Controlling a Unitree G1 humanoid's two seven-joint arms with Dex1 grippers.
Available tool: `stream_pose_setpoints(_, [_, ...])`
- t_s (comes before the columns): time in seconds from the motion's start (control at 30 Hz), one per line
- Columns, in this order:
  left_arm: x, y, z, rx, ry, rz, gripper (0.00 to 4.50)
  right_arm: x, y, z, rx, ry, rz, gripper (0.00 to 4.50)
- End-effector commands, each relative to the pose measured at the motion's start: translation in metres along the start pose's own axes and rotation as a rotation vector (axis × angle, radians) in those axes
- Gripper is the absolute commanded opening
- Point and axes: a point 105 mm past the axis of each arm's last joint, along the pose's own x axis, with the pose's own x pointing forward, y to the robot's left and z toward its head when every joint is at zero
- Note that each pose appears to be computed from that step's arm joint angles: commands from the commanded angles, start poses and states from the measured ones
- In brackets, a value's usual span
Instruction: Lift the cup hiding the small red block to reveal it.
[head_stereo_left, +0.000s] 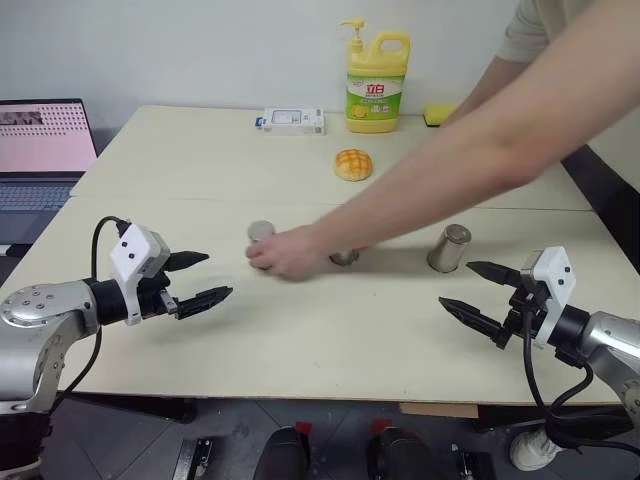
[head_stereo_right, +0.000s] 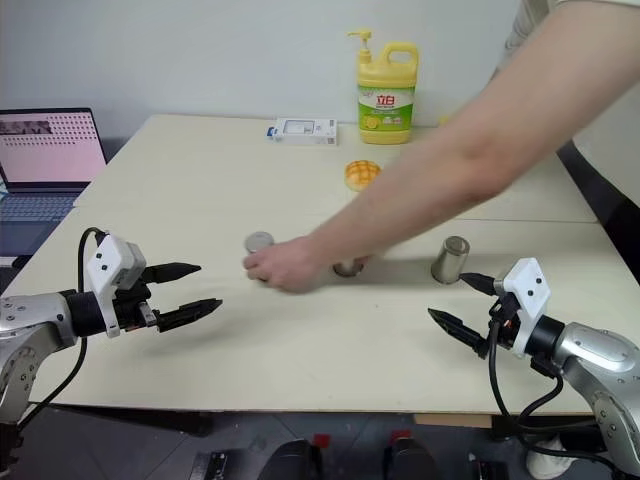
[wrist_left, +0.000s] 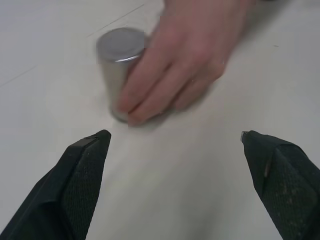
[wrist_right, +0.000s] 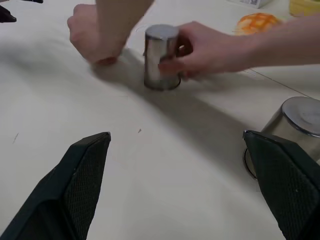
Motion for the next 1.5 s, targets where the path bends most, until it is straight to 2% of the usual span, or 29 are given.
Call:
stream_pose_setpoints(0.03, [0.004,-0.004,0.013,0.032,-0.044,-0.02,4.45,0.001,0.003,0.013,-0.04,-0.039,0.001,4.5])
stream_pose_setpoints(0.5, [0.006,-0.005,0.015,0.035,-0.052,-0.033,4.45,0.007,0.008,0.021,-0.035,-0.061,0.017,4.5])
stream_pose_setpoints(0.73, [0.007,-0.015,0.016,0.043,-0.04,-0.097,4.45,0.027,0.024,0.028,-0.024,-0.075,0.101,4.5])
stream_pose_setpoints(0.87, [0.009,-0.023,0.017,0.071,-0.02,-0.147,4.45,0.051,0.025,0.033,-0.057,-0.076,0.115,4.5])
stream_pose_setpoints(1.0, [0.015,-0.029,0.026,0.105,-0.042,-0.185,4.45,0.092,0.017,0.034,-0.099,-0.029,0.046,4.5])
stream_pose_setpoints(1.2, [0.019,-0.034,0.037,0.131,-0.07,-0.207,4.45,0.132,0.017,0.035,-0.032,-0.016,0.043,4.5])
stream_pose_setpoints(1.5, [0.017,-0.032,0.035,0.136,-0.064,-0.207,4.45,0.172,0.016,0.04,0.037,-0.015,0.061,4.5])
